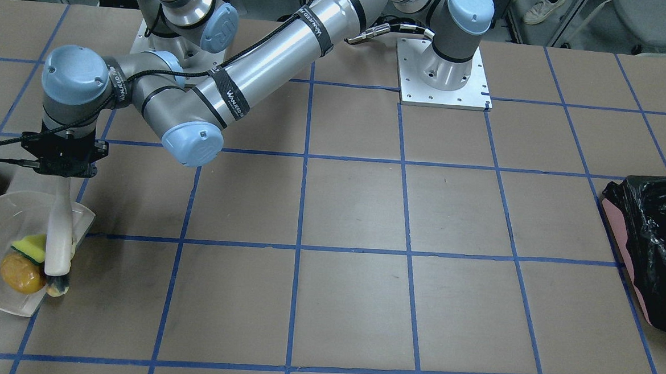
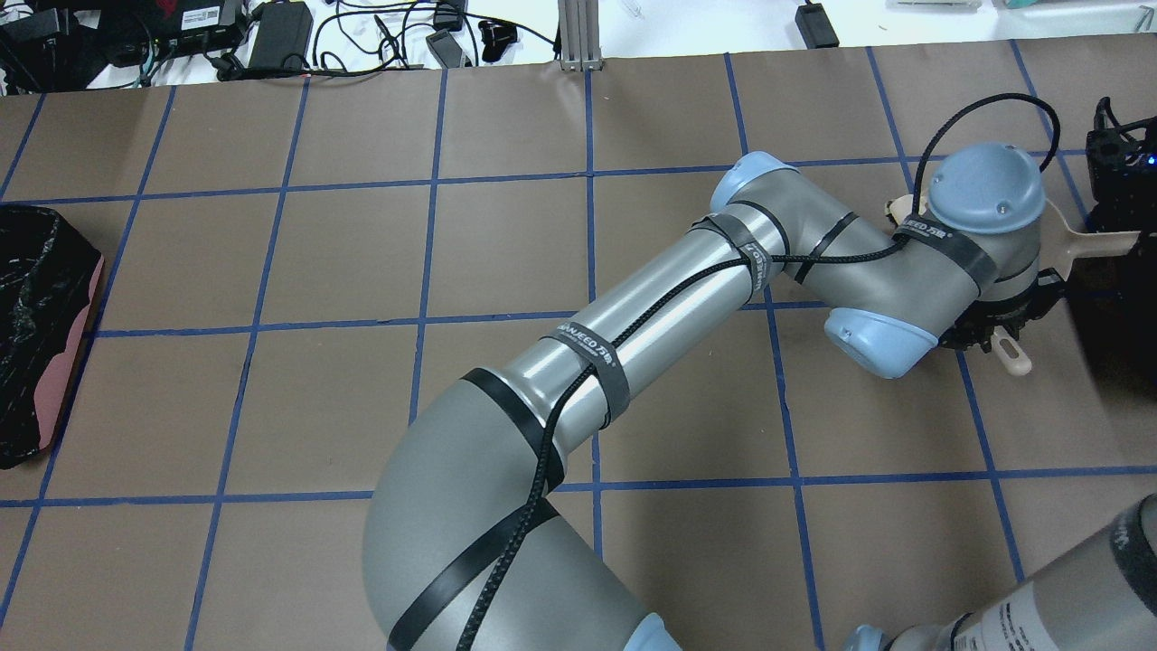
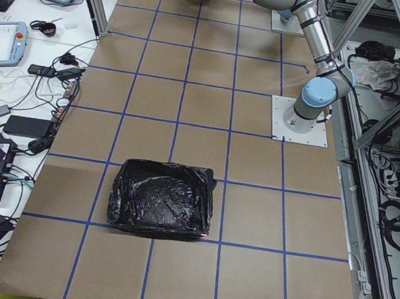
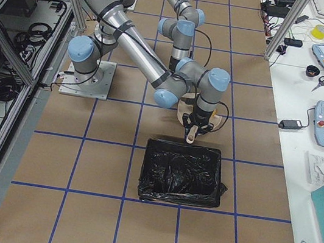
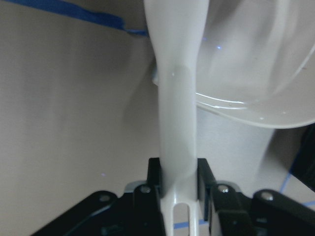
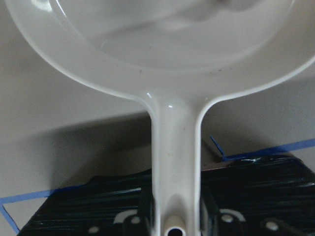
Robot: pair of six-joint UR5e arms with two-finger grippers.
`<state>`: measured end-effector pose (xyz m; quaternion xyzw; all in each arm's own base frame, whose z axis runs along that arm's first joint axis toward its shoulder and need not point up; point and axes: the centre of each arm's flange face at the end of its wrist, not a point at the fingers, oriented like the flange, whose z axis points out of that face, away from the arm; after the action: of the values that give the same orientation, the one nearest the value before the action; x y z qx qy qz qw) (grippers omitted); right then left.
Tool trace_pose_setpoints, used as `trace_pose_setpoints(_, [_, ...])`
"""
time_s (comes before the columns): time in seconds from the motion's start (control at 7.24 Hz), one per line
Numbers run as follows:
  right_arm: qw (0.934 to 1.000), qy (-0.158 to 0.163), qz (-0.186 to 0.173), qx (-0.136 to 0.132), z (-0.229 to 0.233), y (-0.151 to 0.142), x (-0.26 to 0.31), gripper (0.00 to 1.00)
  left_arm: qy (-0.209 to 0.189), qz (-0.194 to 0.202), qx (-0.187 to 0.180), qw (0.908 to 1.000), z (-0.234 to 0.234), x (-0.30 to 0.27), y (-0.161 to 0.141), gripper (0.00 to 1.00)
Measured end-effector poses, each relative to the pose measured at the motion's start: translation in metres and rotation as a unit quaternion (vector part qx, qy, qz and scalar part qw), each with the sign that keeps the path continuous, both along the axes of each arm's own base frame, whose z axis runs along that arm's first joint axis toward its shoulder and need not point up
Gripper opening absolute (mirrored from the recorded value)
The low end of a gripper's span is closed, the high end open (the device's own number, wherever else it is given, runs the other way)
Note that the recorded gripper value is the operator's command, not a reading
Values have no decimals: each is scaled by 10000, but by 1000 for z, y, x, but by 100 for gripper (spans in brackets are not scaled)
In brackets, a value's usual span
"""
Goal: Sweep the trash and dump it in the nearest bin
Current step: 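Sweep the sponge and toy into the dustpan with the left gripper's brush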
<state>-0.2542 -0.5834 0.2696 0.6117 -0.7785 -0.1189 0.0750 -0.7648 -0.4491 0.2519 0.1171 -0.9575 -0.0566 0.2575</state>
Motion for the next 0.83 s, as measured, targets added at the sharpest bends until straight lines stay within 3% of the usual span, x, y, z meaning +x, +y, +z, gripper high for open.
trace_pose_setpoints(0.83, [9999, -101, -7, 18, -7, 3, 4, 0, 366, 235, 187, 9989, 48, -22, 36, 0])
